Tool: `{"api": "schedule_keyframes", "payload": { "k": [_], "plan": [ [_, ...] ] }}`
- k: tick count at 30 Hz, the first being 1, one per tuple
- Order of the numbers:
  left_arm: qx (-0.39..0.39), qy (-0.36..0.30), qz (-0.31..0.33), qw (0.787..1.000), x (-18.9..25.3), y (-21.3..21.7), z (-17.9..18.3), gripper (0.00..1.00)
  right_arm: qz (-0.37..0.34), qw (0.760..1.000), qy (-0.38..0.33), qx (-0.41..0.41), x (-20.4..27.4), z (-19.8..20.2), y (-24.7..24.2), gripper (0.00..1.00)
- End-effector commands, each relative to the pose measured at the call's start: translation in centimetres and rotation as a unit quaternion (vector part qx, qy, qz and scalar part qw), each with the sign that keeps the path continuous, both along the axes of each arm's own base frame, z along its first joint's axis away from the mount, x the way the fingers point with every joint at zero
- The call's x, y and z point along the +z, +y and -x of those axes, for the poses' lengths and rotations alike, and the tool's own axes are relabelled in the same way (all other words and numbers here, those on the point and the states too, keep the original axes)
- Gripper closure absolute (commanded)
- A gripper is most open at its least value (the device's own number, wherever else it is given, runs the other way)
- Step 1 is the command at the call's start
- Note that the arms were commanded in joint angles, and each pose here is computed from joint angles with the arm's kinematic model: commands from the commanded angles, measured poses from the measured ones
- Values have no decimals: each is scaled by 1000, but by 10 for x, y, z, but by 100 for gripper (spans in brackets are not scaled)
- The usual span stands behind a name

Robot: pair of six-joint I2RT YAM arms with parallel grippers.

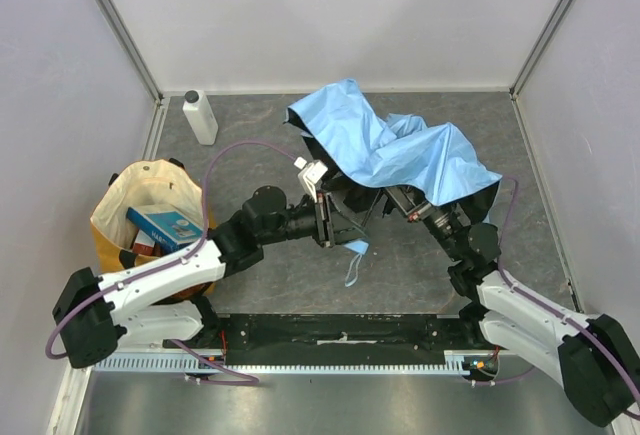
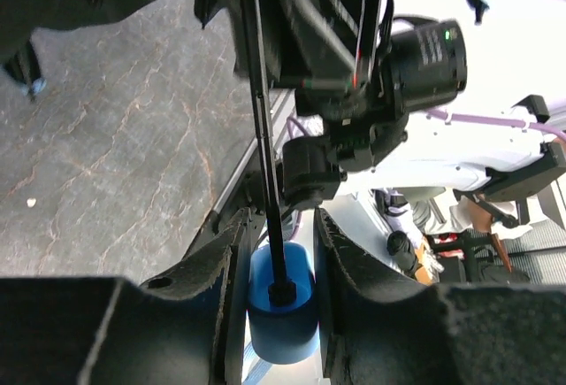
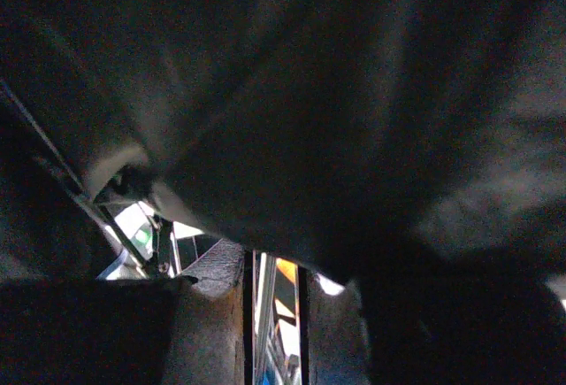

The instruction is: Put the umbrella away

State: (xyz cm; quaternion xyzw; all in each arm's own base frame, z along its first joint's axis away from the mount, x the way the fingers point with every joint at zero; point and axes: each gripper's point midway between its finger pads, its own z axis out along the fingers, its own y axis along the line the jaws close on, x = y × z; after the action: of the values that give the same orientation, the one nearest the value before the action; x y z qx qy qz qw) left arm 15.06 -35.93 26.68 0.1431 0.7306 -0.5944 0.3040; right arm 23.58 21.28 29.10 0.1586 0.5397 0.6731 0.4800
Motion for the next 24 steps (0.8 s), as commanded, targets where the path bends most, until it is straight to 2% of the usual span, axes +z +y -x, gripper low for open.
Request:
{"api": "schedule_keyframes", "payload": {
  "k": [1,3,4,7,10,12,15,17,21,24],
  "plan": [
    [-16,-50,17,998,2,17,16,61,-34,997,-65,-15,42,0,-24,100],
    [-11,-61,3,998,-8,29,21,42,-30,997,-69,-7,47,-4,-30,100],
    [-1,-71,-10,997,-11,36,20,39,-30,997,-70,-6,50,-6,-34,100],
    [63,-85,-80,991,-23,68,9,40,-16,997,-77,10,60,-8,-40,100],
    [149,-110,-119,975,-3,102,-10,43,2,997,-71,35,62,-8,-38,100],
    [198,-130,-130,963,22,120,-24,40,14,996,-70,54,64,-6,-34,100],
    [276,-138,-144,940,71,144,-50,27,35,994,-67,77,63,-1,-28,100],
    [320,-161,-114,927,125,156,-64,24,50,993,-68,84,62,2,-26,100],
    [381,-204,-67,899,199,181,-77,16,75,991,-70,89,60,6,-23,100],
    [397,-208,-73,891,216,186,-82,15,81,989,-81,93,67,12,-23,100]
  ]
}}
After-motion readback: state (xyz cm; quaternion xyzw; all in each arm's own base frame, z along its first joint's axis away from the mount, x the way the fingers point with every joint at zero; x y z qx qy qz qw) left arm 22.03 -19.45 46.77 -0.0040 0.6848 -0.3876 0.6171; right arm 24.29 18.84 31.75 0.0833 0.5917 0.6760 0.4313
